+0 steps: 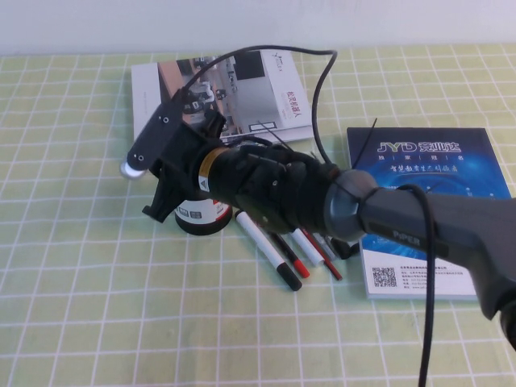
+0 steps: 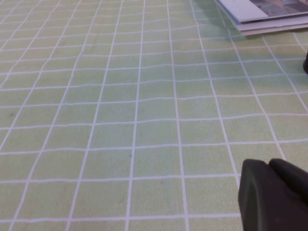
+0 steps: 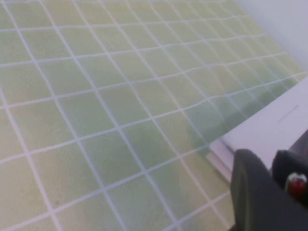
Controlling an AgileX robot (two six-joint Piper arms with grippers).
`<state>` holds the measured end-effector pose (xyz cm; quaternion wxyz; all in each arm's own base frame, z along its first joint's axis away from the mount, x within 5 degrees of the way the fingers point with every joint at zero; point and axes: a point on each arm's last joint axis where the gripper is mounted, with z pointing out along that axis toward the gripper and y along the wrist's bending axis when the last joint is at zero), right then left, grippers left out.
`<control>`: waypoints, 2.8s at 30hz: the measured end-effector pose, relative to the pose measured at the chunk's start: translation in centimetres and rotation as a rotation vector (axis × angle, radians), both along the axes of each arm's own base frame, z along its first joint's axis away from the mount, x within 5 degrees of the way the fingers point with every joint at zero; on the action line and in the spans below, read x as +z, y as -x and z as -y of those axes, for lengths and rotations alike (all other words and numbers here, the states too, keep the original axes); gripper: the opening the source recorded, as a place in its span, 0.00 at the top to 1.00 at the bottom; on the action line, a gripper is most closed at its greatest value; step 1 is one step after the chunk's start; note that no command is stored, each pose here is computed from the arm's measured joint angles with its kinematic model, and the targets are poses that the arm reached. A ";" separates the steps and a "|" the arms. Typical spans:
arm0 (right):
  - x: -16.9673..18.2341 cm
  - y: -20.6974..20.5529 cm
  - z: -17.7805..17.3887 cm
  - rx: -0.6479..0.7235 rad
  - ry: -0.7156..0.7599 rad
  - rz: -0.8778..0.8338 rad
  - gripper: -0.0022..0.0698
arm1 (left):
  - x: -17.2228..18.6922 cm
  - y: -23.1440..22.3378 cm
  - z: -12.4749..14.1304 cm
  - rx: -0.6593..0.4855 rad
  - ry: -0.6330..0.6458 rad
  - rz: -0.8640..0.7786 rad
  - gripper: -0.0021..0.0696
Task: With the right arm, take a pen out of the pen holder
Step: 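Take a marker out of the pen holder and lay it on the table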
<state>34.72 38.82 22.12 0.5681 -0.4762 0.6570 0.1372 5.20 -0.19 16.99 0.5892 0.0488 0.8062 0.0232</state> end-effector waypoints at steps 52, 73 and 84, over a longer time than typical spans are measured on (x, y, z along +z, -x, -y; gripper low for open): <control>6.1 -1.5 12.8 -0.452 0.117 -0.674 0.92 | 0.0 0.0 0.0 0.000 0.000 0.000 0.98; -0.8 -4.2 10.9 -0.432 0.045 -0.760 0.92 | 0.0 0.0 0.0 0.000 0.000 0.000 0.98; -2.0 -4.7 10.6 -0.439 0.031 -0.757 0.92 | 0.0 0.0 0.0 0.000 0.000 0.000 0.98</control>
